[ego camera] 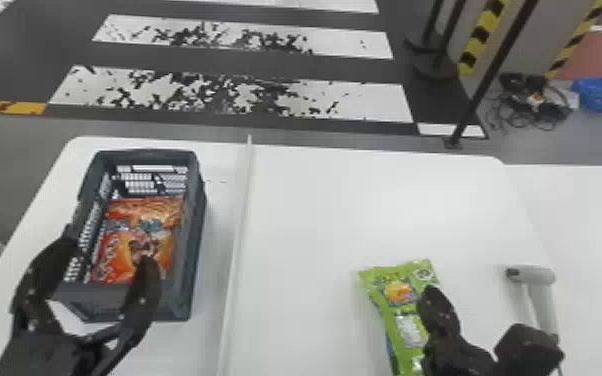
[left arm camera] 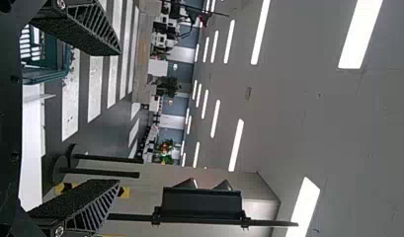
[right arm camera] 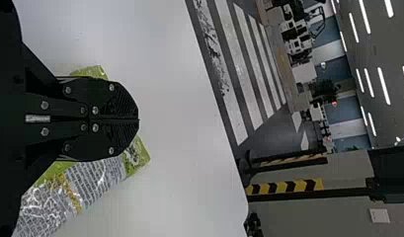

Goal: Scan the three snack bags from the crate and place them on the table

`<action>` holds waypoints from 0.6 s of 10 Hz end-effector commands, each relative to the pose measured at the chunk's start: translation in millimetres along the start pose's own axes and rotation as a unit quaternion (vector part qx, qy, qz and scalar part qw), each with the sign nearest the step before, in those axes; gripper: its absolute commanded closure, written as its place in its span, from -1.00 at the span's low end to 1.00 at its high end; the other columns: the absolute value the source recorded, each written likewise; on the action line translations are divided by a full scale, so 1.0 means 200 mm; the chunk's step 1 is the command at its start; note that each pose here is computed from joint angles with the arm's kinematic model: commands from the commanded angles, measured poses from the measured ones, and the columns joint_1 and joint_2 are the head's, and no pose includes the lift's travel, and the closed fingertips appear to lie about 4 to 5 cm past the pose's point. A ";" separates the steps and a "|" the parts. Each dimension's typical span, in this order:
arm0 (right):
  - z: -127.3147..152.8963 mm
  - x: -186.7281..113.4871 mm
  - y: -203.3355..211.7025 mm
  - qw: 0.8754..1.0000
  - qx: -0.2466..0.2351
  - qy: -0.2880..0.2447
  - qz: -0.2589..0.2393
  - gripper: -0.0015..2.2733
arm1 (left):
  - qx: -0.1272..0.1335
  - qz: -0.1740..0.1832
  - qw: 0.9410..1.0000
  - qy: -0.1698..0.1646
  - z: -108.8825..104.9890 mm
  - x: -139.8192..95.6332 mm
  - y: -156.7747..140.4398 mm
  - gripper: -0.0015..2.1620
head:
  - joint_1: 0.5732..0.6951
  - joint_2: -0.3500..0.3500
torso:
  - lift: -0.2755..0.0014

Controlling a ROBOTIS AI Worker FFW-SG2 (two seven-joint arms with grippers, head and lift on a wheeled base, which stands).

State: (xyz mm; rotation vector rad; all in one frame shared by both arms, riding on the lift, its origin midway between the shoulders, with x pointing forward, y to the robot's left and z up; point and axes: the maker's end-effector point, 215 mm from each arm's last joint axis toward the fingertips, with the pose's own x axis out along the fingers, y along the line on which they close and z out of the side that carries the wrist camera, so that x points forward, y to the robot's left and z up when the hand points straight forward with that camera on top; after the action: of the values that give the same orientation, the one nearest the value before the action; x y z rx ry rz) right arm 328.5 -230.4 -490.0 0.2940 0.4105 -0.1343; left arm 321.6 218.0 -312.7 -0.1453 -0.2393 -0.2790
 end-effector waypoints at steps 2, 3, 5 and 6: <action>-0.14 0.07 0.18 0.998 -0.013 0.045 0.037 0.95 | 0.001 0.000 1.000 -0.002 0.01 -0.01 0.00 -0.93 | 1.00 0.01 | 0.72; -0.23 0.13 0.23 0.997 -0.025 0.064 0.046 0.95 | 0.002 0.001 1.000 -0.002 0.01 -0.01 0.00 -0.93 | 1.00 0.06 | 0.72; -0.36 0.22 0.31 0.993 -0.046 0.088 0.058 0.95 | 0.004 0.001 1.000 -0.007 0.04 -0.03 0.00 -0.93 | 1.00 0.23 | 0.72; -0.40 0.25 0.34 0.992 -0.052 0.095 0.060 0.95 | 0.004 0.000 1.000 -0.007 0.04 -0.03 0.00 -0.93 | 1.00 0.30 | 0.72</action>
State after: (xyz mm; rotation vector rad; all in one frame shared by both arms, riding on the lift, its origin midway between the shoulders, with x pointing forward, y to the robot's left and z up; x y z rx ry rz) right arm 354.5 -149.3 -557.8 0.2355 0.5777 0.0269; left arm 314.7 220.2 -306.0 -0.1397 -0.2563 -0.2760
